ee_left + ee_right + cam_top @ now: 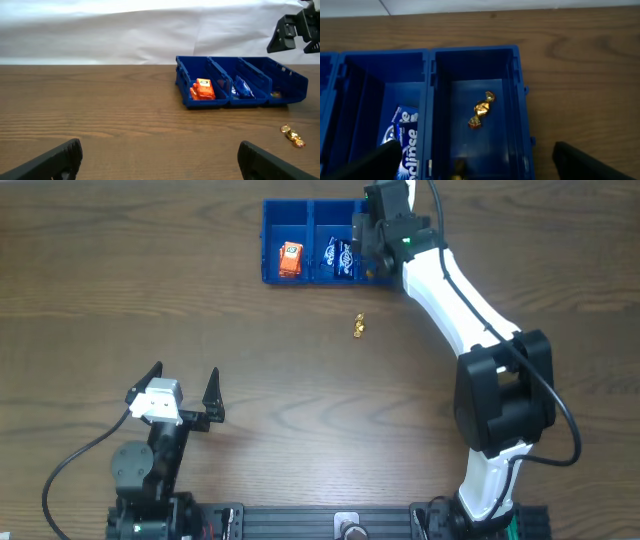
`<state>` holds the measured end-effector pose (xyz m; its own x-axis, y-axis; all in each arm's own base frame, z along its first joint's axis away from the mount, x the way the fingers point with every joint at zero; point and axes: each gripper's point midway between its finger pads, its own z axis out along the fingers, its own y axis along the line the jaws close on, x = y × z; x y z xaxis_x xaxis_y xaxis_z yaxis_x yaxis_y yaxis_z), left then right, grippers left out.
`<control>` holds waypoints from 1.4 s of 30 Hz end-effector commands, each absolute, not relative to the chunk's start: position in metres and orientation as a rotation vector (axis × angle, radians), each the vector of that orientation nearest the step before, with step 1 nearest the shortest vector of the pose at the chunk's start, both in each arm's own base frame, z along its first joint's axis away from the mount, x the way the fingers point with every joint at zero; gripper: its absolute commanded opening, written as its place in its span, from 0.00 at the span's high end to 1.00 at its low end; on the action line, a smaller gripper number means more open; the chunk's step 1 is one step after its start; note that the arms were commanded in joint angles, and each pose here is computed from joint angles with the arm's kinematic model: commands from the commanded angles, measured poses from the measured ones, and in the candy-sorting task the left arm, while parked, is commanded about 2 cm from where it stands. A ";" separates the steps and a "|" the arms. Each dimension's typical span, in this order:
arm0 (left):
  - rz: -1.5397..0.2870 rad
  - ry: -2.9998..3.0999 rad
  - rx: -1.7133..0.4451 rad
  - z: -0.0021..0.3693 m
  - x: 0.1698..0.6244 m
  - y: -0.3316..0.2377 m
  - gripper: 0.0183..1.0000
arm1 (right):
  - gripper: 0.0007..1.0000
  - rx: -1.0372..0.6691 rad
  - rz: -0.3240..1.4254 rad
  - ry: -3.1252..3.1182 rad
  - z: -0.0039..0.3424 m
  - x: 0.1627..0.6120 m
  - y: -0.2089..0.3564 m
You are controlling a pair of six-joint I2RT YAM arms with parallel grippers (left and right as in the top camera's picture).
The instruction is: Sort Candies Into Trays
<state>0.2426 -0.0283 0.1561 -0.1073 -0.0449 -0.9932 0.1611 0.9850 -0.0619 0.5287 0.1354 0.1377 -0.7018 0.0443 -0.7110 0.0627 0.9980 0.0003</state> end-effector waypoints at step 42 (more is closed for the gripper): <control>-0.196 1.716 0.085 0.139 0.242 -0.030 0.00 | 0.12 0.098 -0.008 3.010 0.003 0.391 0.179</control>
<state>0.2426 -0.0283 0.1561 -0.1072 -0.0445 -0.9932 0.1611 0.9850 -0.0615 0.3879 0.1845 0.0049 -0.9912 0.0316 -0.1286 0.0318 0.9995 0.0002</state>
